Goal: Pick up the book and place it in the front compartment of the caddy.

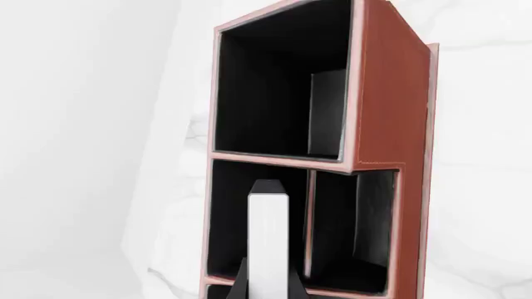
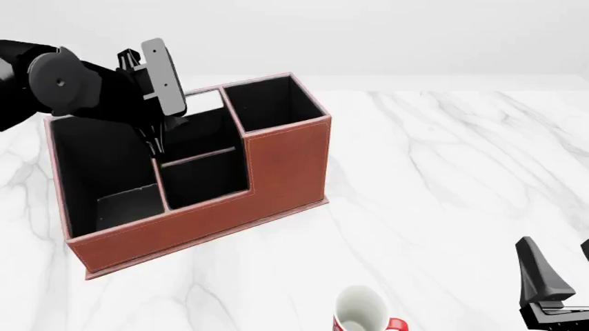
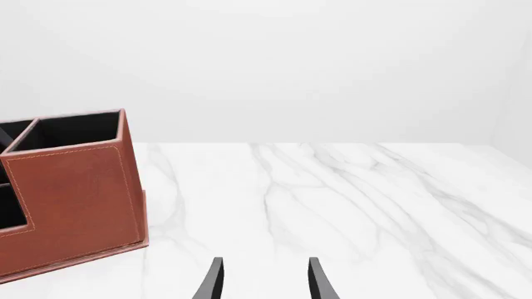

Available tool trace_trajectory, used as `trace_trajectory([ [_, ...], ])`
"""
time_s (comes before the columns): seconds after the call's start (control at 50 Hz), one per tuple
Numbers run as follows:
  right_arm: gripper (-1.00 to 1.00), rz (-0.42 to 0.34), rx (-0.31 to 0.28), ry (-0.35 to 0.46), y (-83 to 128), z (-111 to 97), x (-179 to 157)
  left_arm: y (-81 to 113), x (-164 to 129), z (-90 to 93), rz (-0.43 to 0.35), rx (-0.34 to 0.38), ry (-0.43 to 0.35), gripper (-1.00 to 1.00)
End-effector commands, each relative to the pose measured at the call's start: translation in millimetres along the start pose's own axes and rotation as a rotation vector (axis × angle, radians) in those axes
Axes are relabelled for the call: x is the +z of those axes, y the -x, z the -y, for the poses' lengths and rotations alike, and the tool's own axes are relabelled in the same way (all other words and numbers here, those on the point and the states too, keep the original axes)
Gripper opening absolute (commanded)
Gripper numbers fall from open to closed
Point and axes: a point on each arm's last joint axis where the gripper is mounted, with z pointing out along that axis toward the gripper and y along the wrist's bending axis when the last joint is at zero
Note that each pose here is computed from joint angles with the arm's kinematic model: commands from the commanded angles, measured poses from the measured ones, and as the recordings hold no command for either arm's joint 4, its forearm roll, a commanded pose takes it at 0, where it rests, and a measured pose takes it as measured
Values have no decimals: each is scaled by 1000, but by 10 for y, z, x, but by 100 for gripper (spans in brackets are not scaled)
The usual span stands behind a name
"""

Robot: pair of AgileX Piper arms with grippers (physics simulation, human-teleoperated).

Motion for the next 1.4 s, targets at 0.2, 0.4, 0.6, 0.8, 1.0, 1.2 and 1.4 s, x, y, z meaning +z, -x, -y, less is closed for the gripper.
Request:
trace_trajectory([
  [0.2,100,0,1,0,-2,0,-3,-130,124,-27,-7,25,56,-100],
  [0.4,100,0,0,0,-2,0,-3,-172,184,-31,-20,17,51,-100],
  [0.6,100,0,1,0,-2,0,-3,-210,251,-1,-32,10,37,-100],
  [0.8,100,0,1,0,-2,0,-3,-243,308,10,-41,9,29,-100],
  [1.0,100,0,1,0,-2,0,-3,-247,341,6,-45,12,24,-100],
  [1.2,100,0,1,0,-2,0,-3,-224,331,-19,-44,3,22,-100],
  [1.4,100,0,0,0,-2,0,-3,-197,294,-42,-37,2,31,100],
])
